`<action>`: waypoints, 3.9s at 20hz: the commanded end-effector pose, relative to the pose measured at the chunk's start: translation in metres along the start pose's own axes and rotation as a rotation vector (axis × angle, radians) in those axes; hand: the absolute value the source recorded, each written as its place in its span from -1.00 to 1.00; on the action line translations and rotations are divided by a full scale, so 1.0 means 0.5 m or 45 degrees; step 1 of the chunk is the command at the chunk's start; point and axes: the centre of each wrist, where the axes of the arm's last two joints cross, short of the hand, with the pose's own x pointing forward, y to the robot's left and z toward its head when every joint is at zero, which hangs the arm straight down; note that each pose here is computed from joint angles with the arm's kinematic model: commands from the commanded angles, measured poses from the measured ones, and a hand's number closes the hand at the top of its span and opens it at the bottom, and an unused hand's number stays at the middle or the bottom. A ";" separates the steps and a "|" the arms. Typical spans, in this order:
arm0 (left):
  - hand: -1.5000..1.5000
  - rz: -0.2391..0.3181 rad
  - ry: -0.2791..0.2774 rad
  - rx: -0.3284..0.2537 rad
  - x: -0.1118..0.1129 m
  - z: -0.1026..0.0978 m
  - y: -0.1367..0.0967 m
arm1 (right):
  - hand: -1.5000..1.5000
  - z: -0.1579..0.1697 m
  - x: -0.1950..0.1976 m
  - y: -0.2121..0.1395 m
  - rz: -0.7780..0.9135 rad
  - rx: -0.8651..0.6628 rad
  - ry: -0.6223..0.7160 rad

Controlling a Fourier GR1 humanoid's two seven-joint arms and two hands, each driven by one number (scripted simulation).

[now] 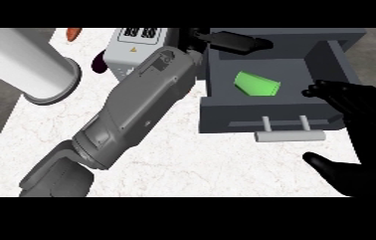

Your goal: Pick up the cup, place it into the drawer and close the drawer

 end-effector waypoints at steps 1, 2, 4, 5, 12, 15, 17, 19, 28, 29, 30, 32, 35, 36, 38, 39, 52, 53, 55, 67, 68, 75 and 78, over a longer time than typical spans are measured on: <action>-1.00 0.057 -0.013 0.063 -0.017 0.025 0.019 | 1.00 0.007 0.011 -0.014 0.094 0.114 0.053; -1.00 0.087 -0.040 0.074 0.009 0.009 0.033 | 1.00 0.020 0.007 0.001 0.174 0.128 0.064; -1.00 0.061 -0.027 0.117 -0.001 0.027 0.091 | 1.00 0.024 0.031 -0.016 0.264 0.179 0.077; -1.00 0.095 -0.027 0.134 0.003 0.033 0.122 | 1.00 0.052 0.030 -0.007 0.291 0.195 0.106; -1.00 0.095 0.054 0.236 -0.017 0.149 0.267 | 1.00 0.046 0.013 -0.018 0.446 0.221 0.178; -1.00 0.110 0.050 0.251 0.020 0.188 0.301 | 1.00 0.038 0.009 0.006 0.488 0.226 0.221; -1.00 0.117 0.034 0.262 0.027 0.225 0.301 | 1.00 0.033 -0.009 -0.005 0.479 0.206 0.247; -1.00 0.132 0.075 0.280 0.039 0.263 0.334 | 1.00 0.054 -0.037 -0.012 0.531 0.204 0.302; -1.00 0.131 0.050 0.280 0.004 0.369 0.429 | 1.00 -0.006 -0.099 0.030 1.085 0.525 0.286; -1.00 0.145 0.060 0.283 0.039 0.372 0.438 | 1.00 -0.006 -0.095 0.015 1.110 0.517 0.295; -1.00 0.124 0.059 0.278 0.026 0.396 0.463 | 1.00 0.002 -0.138 0.052 1.139 0.528 0.283; -1.00 0.142 0.053 0.299 0.043 0.403 0.463 | 1.00 0.018 -0.182 0.031 1.165 0.550 0.327; -1.00 0.136 0.074 0.303 0.008 0.452 0.478 | 1.00 -0.008 -0.236 0.043 1.204 0.537 0.336; -1.00 0.138 0.051 0.309 0.004 0.481 0.516 | -1.00 -0.017 -0.233 0.046 1.191 0.533 0.332; -1.00 0.146 0.059 0.312 0.023 0.469 0.515 | -1.00 -0.022 -0.275 0.028 1.198 0.546 0.402; -1.00 0.142 0.055 0.294 0.016 0.468 0.522 | -1.00 -0.041 -0.310 0.032 1.216 0.539 0.395; -1.00 0.158 0.049 0.288 0.010 0.537 0.574 | -1.00 -0.133 -0.419 -0.015 1.218 0.572 0.525; -1.00 0.174 0.054 0.288 0.005 0.507 0.556 | -1.00 -0.126 -0.427 -0.048 1.216 0.583 0.529; -1.00 0.145 0.033 0.287 0.019 0.497 0.574 | -1.00 -0.126 -0.439 -0.067 1.191 0.572 0.537; -1.00 0.197 0.059 0.225 0.017 0.519 0.575 | -1.00 -0.217 -0.375 -0.161 1.207 0.561 0.614; -1.00 0.199 0.052 0.209 0.000 0.517 0.559 | -1.00 -0.240 -0.379 -0.130 1.179 0.555 0.606; -1.00 0.182 0.044 0.215 -0.011 0.501 0.561 | -1.00 -0.264 -0.344 -0.163 1.186 0.520 0.601; -1.00 0.172 0.060 0.214 0.004 0.517 0.569 | -1.00 -0.251 -0.325 -0.208 1.179 0.499 0.600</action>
